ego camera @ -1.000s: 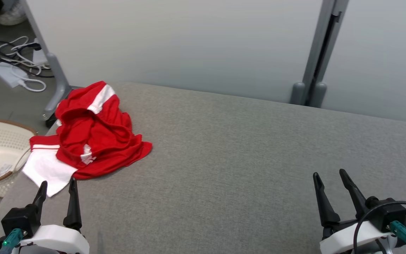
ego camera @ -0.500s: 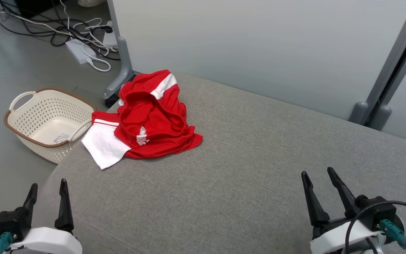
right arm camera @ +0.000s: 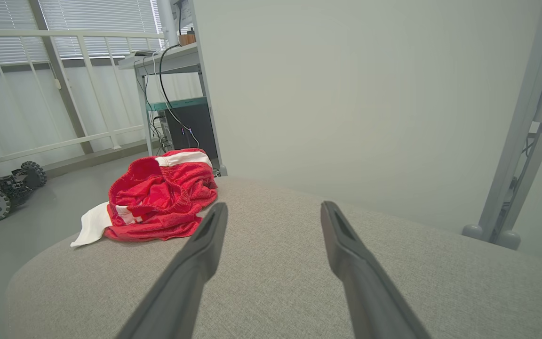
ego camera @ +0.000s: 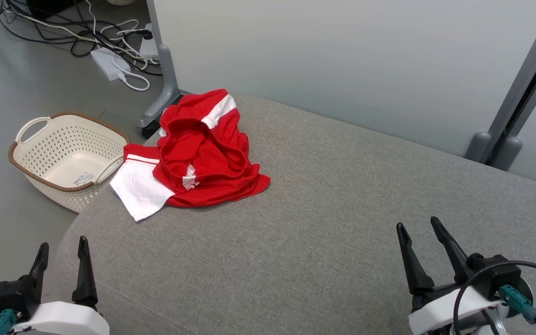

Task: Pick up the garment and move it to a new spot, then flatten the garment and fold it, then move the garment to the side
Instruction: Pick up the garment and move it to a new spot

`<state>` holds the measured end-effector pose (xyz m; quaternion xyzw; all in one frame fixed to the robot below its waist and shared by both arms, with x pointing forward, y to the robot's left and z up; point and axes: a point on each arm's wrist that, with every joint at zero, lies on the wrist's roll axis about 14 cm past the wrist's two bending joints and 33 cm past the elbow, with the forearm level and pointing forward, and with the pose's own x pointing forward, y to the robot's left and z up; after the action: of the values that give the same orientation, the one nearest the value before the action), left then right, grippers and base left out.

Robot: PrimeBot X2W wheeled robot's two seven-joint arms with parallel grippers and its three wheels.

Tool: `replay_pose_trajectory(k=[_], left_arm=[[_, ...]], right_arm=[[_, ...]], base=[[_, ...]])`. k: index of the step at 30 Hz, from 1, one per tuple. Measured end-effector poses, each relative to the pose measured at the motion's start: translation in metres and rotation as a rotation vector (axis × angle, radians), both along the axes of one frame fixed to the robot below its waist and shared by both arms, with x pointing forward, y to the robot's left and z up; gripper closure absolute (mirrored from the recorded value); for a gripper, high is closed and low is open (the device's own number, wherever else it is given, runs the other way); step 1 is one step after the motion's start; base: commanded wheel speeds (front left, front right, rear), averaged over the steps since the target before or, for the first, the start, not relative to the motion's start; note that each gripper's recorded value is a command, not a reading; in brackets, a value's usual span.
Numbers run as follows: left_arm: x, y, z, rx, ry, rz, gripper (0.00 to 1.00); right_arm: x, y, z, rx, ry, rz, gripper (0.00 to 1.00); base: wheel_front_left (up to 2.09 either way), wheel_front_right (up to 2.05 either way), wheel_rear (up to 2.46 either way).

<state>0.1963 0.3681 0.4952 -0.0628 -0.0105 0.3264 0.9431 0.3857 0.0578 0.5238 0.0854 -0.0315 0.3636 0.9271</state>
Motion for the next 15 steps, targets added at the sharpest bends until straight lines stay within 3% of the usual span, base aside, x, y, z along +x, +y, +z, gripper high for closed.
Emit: replay_pose_trajectory(k=[9, 15], left_arm=[[0.005, -0.003, 0.003, 0.019, 0.011, -0.020, 0.00], [0.034, -0.002, 0.032, 0.071, -0.029, -0.079, 0.00]], right_arm=[[0.002, -0.002, 0.000, 0.000, -0.001, -0.007, 0.00], [0.006, -0.010, -0.004, -0.011, 0.000, -0.027, 0.00]], base=[[0.00, 0.00, 0.00], [0.00, 0.00, 0.00]])
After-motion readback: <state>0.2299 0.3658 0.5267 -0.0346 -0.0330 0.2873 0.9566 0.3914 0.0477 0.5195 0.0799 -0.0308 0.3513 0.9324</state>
